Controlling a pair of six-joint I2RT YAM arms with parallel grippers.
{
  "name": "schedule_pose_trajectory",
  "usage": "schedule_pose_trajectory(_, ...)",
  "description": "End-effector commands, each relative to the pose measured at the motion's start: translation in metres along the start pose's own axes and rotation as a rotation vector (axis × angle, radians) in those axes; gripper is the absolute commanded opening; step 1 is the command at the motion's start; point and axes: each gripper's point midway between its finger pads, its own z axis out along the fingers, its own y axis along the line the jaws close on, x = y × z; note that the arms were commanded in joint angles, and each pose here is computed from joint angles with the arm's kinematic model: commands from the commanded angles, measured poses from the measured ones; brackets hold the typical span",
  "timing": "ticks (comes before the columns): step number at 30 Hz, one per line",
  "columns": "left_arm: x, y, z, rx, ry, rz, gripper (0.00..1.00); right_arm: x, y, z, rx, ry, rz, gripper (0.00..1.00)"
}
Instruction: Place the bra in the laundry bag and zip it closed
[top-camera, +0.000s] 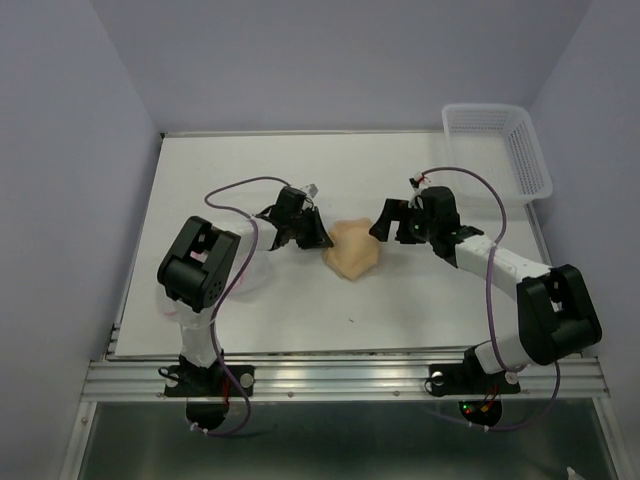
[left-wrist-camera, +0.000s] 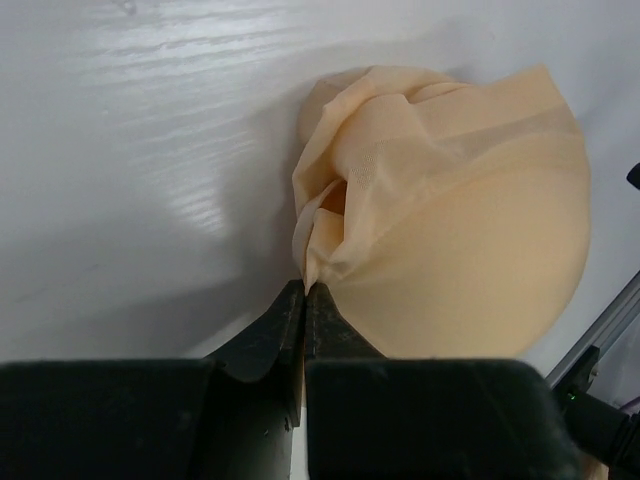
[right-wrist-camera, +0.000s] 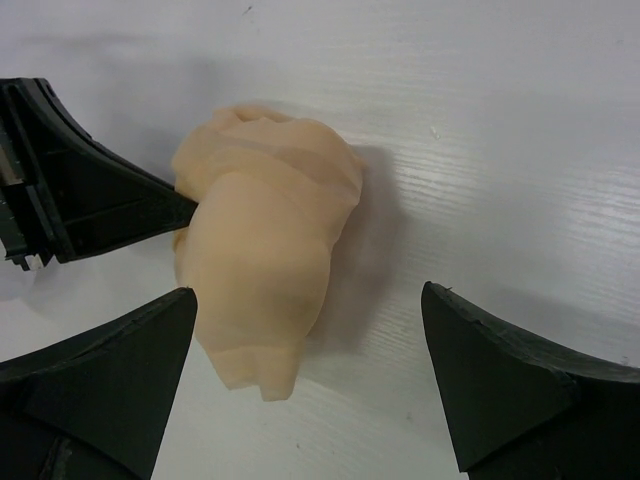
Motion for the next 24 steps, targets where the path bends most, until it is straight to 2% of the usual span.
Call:
schedule_pose_trajectory(1,-0.019,-0.036,0.016,0.077,-0.026,0.042,0.03,-0.019,0.008,-0.011,-0.025,-0.083,-0.003,1.00)
schedule_pose_trajectory(7,-0.021,-0.073,0.030,0.133,-0.031,0.033,0.03,-0.027,0.006,-0.023,0.006,-0.134,0.001,1.00)
schedule_pose_trajectory(14,-0.021,-0.117,0.044,0.193,-0.026,0.042,0.03,-0.054,-0.010,-0.054,0.149,-0.281,0.004,1.00)
schedule_pose_trajectory(16,-0.020,-0.128,0.045,0.219,-0.019,0.067,0.08,-0.059,-0.007,-0.062,0.143,-0.305,0.000,1.00)
schedule_pose_trajectory(19,-0.022,-0.127,0.044,0.200,-0.023,0.072,0.25,-0.061,-0.002,-0.067,0.127,-0.310,-0.010,1.00)
schedule_pose_trajectory(20,-0.023,-0.126,0.041,0.191,-0.029,0.087,0.35,-0.061,0.000,-0.067,0.119,-0.306,-0.012,1.00)
schedule_pose_trajectory(21,-0.024,-0.125,0.039,0.183,-0.032,0.099,0.56,-0.061,0.001,-0.068,0.115,-0.304,-0.013,1.00)
schedule_pose_trajectory(22,-0.028,-0.131,0.029,0.194,-0.051,0.120,0.69,-0.060,0.003,-0.068,0.105,-0.300,-0.017,1.00)
schedule_pose_trajectory(23,-0.030,-0.133,0.024,0.196,-0.060,0.148,0.88,-0.060,0.004,-0.068,0.100,-0.295,-0.021,1.00)
schedule_pose_trajectory(24,-0.032,-0.136,0.016,0.201,-0.070,0.166,0.94,-0.060,0.005,-0.069,0.094,-0.296,-0.022,1.00)
